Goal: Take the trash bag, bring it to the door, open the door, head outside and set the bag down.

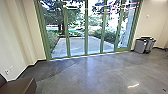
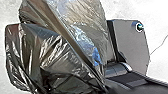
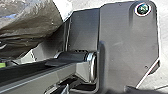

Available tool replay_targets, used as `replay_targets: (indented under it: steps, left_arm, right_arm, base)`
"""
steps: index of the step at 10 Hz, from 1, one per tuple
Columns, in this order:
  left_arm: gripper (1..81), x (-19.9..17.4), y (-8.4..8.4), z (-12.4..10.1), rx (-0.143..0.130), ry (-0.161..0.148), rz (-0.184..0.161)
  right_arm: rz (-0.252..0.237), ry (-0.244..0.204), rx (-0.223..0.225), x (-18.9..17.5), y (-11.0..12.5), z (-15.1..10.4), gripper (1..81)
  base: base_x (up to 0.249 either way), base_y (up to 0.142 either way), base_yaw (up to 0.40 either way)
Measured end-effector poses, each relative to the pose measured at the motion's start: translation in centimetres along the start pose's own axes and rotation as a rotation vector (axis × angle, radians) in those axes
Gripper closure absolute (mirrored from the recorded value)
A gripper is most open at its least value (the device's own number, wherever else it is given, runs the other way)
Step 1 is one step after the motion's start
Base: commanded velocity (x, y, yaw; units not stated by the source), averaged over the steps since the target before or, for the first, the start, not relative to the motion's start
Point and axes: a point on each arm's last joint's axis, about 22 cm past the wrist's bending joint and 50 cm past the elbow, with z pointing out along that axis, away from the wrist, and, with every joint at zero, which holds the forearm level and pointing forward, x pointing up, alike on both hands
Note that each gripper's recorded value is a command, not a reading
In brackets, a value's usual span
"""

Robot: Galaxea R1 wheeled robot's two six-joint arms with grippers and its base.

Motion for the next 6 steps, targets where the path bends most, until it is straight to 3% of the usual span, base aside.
replay_targets:
  steps: [6]
  left_arm:
    - [81.1, -0.27, 0.0, 0.04, 0.0, -0.003, -0.001]
  right_arm:
    - [0.001, -0.002, -0.001, -0.2, 0.05, 0.0, 1.0]
  base:
    - [0.0, 0.0, -0.341]
